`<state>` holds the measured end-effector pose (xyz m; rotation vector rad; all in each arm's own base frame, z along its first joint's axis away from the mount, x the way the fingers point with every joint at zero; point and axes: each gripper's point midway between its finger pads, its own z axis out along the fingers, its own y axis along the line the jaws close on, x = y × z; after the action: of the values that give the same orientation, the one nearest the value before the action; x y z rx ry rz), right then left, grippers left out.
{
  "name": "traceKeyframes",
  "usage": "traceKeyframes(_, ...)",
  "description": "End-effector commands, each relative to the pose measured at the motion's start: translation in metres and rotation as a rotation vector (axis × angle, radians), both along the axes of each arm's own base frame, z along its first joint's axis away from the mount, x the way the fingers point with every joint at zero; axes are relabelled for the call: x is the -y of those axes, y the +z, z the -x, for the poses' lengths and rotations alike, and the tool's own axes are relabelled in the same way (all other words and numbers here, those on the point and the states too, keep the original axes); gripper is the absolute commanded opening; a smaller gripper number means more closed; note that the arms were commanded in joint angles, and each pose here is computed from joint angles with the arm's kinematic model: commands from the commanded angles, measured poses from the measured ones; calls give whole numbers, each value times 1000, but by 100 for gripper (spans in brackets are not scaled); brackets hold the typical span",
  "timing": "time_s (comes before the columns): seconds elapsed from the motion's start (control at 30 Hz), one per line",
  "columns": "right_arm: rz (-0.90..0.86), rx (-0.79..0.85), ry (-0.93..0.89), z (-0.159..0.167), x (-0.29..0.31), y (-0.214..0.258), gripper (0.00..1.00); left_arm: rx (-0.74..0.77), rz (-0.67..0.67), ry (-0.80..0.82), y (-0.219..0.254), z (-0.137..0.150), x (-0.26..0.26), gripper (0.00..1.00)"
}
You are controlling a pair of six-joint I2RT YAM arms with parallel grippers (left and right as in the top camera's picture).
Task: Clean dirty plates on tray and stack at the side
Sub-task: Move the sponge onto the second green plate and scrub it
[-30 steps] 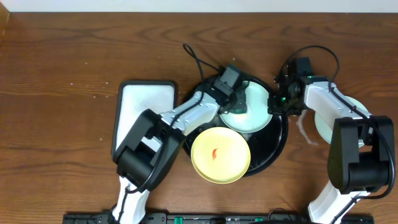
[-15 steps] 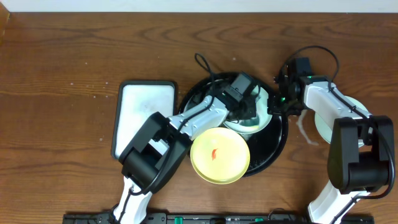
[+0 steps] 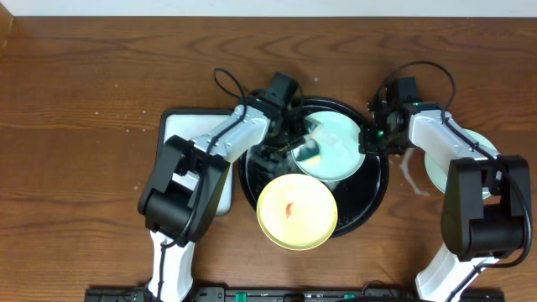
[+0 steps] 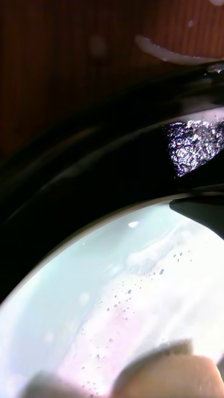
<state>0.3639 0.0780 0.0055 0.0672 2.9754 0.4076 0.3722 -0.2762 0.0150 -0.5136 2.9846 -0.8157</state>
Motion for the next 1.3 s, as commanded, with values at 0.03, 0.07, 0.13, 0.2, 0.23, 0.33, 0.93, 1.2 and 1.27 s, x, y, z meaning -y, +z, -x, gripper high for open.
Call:
traceKeyframes(0.03, 43, -22, 13, 5, 8, -8, 1, 52, -205, -29, -40, -9, -53, 7)
traceKeyframes(0.07, 43, -21, 13, 5, 8, -8, 1, 111, -220, -89, -39, -15, -51, 8)
traceKeyframes(0.13, 43, -20, 13, 4, 8, -8, 1, 205, -274, -178, -38, -22, -48, 8)
traceKeyframes(0.2, 43, -19, 13, 4, 8, -8, 1, 311, -328, -294, -36, -28, -39, 7)
traceKeyframes(0.23, 43, -19, 13, 4, 8, -8, 1, 349, -340, -341, -35, -29, -32, 7)
traceKeyframes(0.33, 43, -19, 13, 4, 8, -8, 1, 436, -327, -418, -30, -28, -6, 8)
traceKeyframes(0.93, 43, -20, 13, 5, 8, -8, 1, 187, -68, -227, -36, 37, 75, 7)
traceKeyframes(1.2, 42, -15, 13, 3, 8, -8, 1, -29, -88, -154, -46, 50, 32, 8)
traceKeyframes(1.27, 42, -16, 13, 4, 7, -8, 1, -31, -94, -133, -47, 41, 19, 7)
